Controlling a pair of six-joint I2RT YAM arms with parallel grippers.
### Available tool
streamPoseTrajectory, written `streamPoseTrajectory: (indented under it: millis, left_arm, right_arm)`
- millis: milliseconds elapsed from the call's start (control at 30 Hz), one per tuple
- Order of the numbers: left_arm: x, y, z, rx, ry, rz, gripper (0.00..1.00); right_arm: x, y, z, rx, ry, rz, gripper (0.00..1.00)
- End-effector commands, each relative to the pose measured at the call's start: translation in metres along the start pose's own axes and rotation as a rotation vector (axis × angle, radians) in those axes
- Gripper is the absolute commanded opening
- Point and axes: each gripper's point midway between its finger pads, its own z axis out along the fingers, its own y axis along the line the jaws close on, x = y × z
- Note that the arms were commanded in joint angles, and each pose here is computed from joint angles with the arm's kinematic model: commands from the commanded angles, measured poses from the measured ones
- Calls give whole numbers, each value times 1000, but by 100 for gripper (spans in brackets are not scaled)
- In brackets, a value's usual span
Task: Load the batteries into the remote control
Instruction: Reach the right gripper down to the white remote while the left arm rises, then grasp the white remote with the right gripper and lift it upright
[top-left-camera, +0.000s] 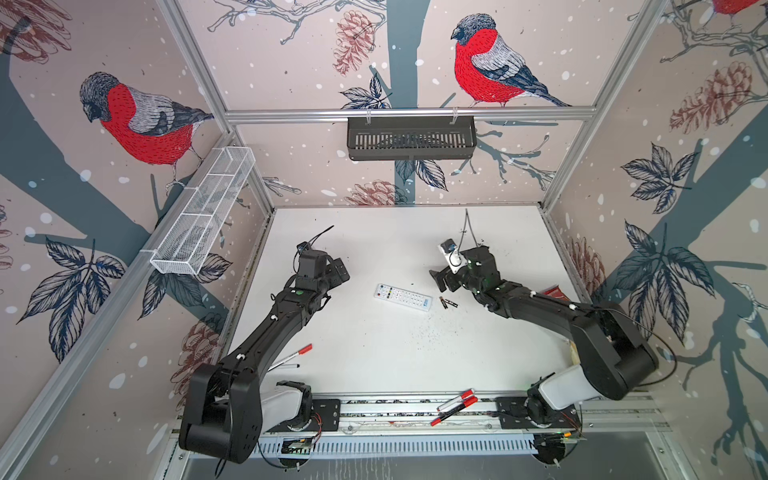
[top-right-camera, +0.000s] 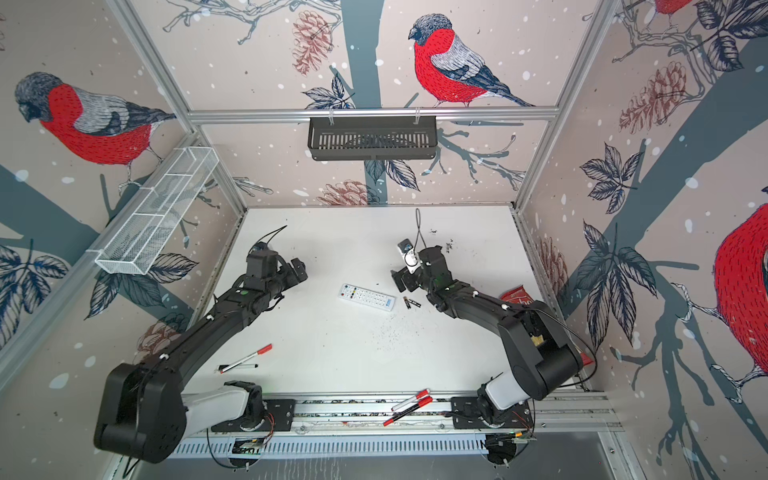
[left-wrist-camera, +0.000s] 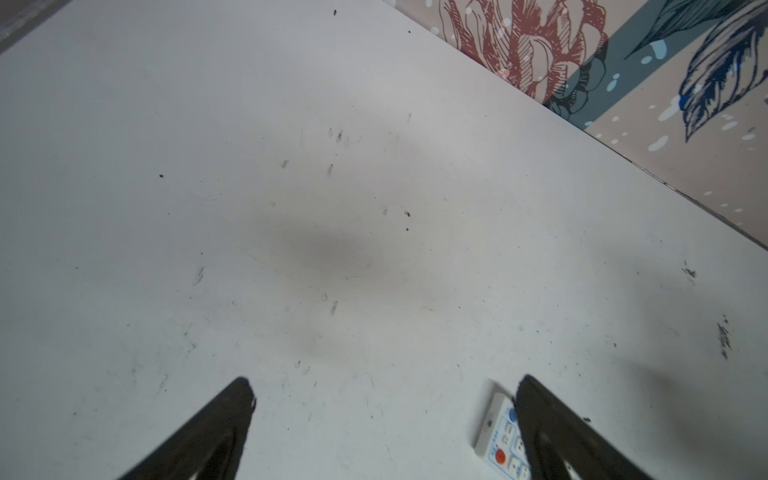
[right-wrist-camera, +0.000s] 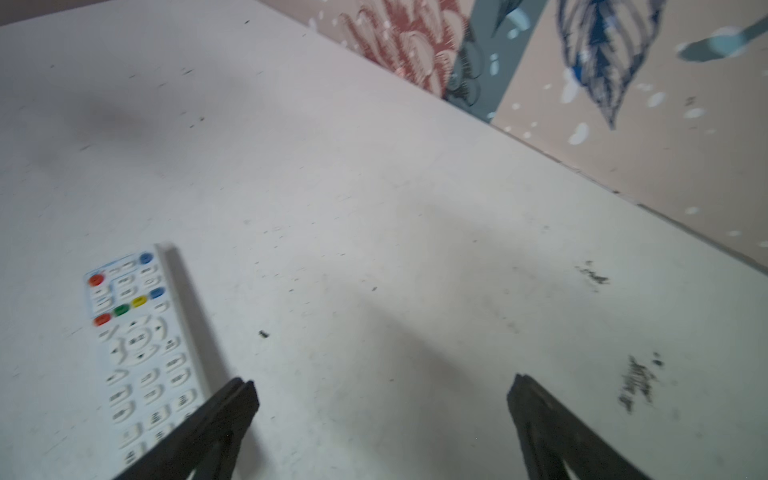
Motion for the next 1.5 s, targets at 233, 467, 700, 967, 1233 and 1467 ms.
streamPoseTrajectory:
  millis: [233,467,700,967,1233,1467]
  left_arm:
    - [7,-14,-52,104,53,125,98]
    - [-2,-11,-65,95,-4,137,98]
    - [8,-16,-63,148,15,127,98]
    - [12,-21,-62,191,18,128,98]
    - [17,-30,-62,251,22,126,98]
    - [28,-31,-57,281,56,96,98]
  right_arm:
    - [46,92,26,-299,274,-94,100]
    - [63,121,31,-361,354,-143,100]
    - [73,118,33,-325,395,-147,99]
    - [87,121,32,-315,441,-149,86]
    - [92,122,29,-290,456,-136,58]
    - [79,124,23,-287,412,-83,42]
